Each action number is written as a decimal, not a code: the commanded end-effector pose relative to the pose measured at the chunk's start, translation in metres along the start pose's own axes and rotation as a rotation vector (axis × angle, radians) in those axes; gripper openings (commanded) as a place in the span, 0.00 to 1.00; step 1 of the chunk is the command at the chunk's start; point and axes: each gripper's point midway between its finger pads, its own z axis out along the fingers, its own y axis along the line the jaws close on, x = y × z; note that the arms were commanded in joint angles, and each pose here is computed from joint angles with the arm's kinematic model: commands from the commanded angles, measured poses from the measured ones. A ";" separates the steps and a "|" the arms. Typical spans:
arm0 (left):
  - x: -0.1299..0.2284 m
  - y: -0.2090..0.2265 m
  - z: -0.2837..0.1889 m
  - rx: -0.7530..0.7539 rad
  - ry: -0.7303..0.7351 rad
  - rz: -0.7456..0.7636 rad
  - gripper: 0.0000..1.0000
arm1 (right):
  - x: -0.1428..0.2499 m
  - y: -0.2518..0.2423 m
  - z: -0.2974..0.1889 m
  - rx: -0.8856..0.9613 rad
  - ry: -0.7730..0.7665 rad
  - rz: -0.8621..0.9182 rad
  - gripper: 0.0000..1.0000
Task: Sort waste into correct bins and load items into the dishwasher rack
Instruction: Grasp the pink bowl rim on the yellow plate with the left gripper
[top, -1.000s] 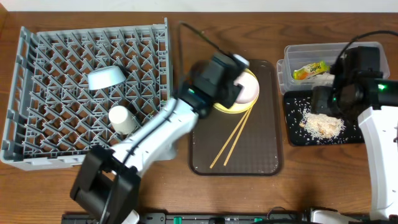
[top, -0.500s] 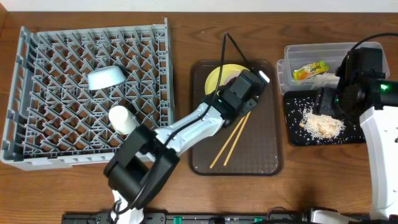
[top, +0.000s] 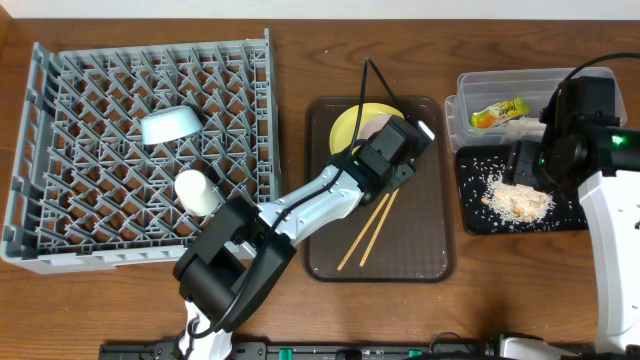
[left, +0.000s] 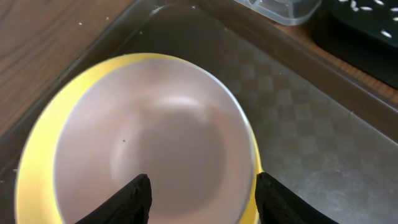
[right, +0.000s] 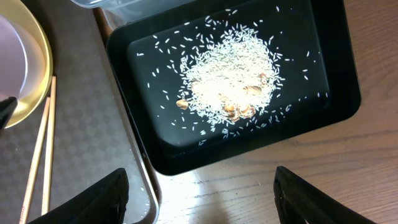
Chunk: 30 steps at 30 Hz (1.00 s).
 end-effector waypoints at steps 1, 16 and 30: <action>-0.001 -0.023 0.002 0.098 0.001 0.026 0.56 | -0.001 -0.005 -0.001 0.016 -0.005 0.027 0.72; 0.014 -0.002 0.023 -0.037 0.036 0.027 0.42 | 0.003 -0.004 -0.001 0.011 0.010 0.026 0.72; 0.017 0.004 0.024 -0.045 0.044 0.019 0.06 | 0.004 -0.004 -0.001 0.008 0.016 0.025 0.71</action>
